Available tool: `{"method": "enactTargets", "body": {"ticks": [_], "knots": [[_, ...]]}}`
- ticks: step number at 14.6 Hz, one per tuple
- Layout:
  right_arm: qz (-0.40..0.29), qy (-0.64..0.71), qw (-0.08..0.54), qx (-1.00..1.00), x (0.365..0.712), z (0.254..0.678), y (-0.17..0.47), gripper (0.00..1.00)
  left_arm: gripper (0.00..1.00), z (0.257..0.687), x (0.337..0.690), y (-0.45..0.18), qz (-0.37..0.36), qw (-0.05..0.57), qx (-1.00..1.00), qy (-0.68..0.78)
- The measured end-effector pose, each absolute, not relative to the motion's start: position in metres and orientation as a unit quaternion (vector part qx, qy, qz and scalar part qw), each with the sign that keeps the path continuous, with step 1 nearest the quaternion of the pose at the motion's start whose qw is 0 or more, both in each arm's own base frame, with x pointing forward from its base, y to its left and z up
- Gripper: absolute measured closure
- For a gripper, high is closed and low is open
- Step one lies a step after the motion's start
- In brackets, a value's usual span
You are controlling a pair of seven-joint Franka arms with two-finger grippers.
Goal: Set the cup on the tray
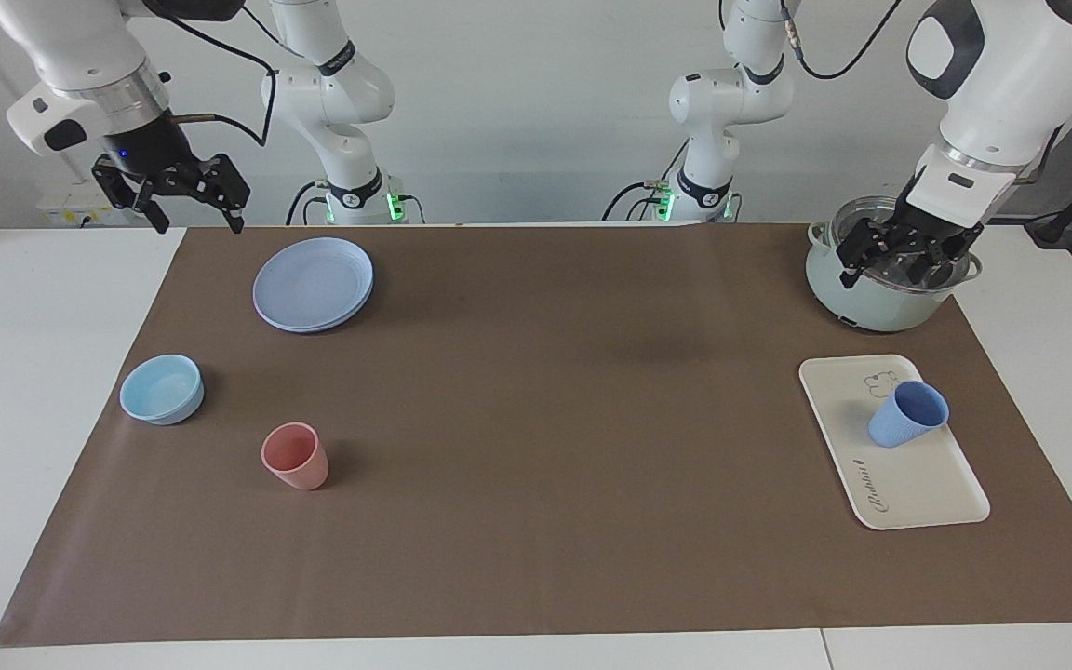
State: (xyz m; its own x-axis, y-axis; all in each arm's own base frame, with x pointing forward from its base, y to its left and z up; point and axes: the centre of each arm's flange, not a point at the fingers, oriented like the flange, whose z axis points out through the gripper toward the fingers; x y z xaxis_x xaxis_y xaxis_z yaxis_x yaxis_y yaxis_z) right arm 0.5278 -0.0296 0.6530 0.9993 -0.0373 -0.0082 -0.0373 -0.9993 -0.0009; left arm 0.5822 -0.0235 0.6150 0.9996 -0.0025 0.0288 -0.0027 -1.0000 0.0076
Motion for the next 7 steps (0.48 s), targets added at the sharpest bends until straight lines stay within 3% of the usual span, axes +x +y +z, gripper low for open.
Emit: {"method": "enactTargets", "body": {"ticks": [7], "knots": [[0.013, 0.016, 0.000, -1.000, 0.5307, 0.6461, -0.0263, 0.00, 0.00, 0.6219, 0.5828, -0.0209, 0.024, 0.003, 1.000, 0.001]]}}
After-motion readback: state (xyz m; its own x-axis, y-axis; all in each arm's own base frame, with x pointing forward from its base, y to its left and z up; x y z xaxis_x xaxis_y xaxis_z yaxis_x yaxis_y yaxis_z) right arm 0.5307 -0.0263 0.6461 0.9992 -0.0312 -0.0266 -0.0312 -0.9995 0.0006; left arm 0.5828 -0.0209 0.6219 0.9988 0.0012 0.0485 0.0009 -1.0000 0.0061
